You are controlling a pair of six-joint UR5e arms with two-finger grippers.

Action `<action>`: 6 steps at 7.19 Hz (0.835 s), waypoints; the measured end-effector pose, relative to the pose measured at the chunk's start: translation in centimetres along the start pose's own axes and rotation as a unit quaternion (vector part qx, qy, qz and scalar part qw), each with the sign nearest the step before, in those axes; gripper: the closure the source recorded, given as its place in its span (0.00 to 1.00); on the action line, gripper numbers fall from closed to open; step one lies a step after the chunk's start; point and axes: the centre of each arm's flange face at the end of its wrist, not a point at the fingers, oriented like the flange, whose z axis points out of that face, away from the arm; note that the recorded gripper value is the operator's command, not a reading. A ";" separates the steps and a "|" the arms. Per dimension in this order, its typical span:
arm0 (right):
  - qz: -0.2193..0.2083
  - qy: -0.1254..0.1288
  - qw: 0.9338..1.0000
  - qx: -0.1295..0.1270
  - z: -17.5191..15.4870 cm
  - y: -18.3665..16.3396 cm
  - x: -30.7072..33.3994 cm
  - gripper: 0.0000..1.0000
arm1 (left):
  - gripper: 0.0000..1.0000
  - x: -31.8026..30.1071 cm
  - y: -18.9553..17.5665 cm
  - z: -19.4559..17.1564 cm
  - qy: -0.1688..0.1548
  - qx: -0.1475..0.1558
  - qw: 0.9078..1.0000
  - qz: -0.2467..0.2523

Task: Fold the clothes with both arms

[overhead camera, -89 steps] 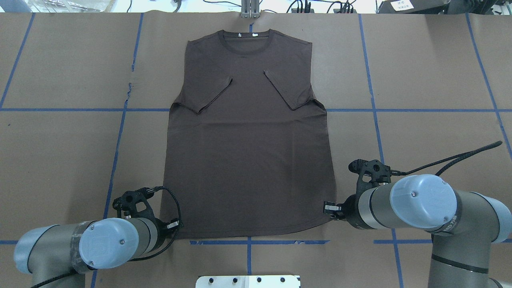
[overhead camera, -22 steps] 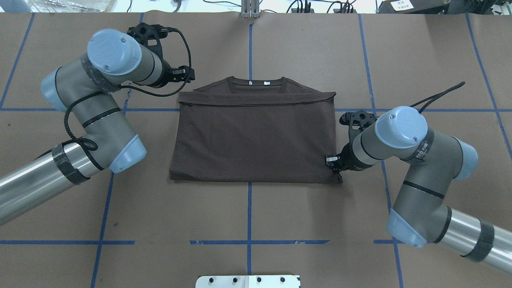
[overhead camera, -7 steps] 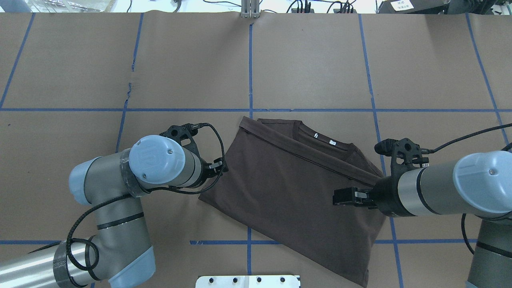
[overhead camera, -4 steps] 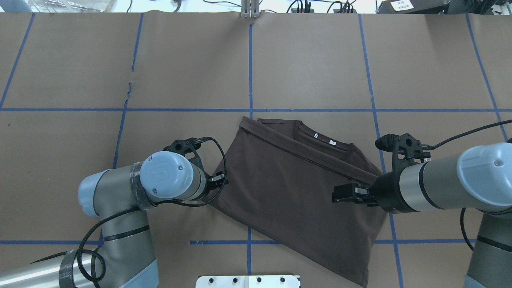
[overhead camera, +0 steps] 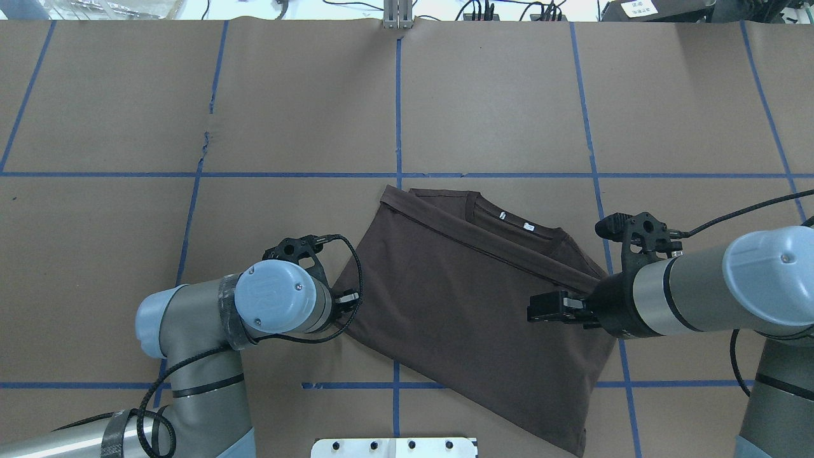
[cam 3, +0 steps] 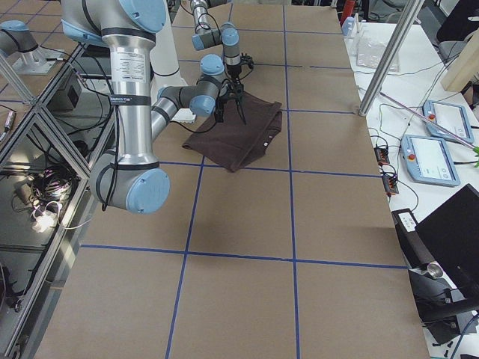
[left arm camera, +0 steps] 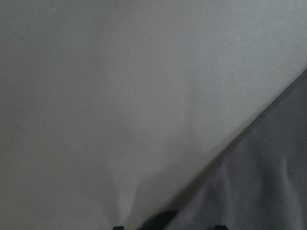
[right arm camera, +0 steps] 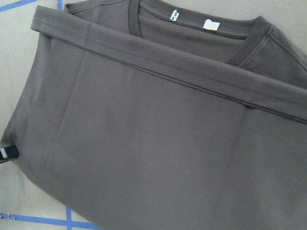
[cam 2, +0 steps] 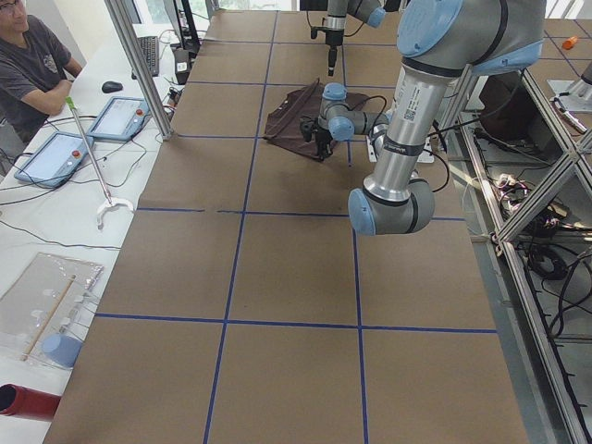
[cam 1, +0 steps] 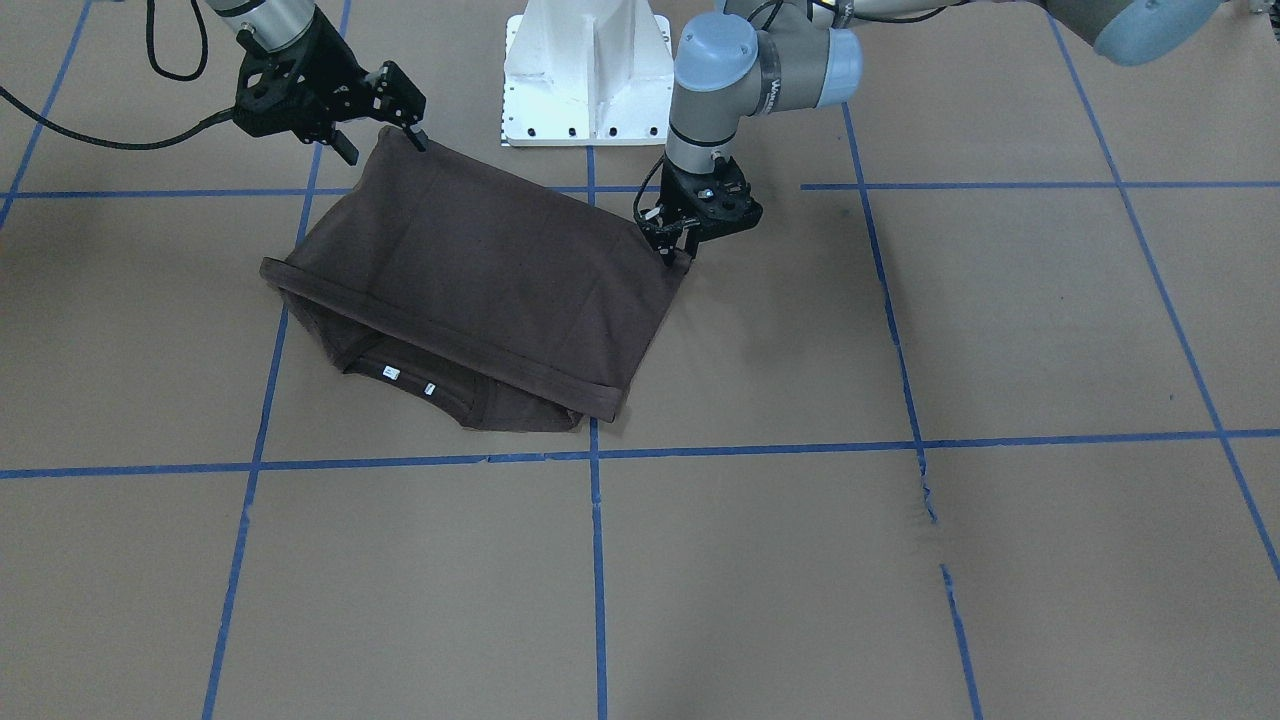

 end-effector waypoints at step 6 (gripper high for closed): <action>0.001 0.002 1.000 0.001 0.2 -0.1 0.1 0.00 | 1.00 0.1 -4.3 -2.0 -0.003 0.024 0.999 0.029</action>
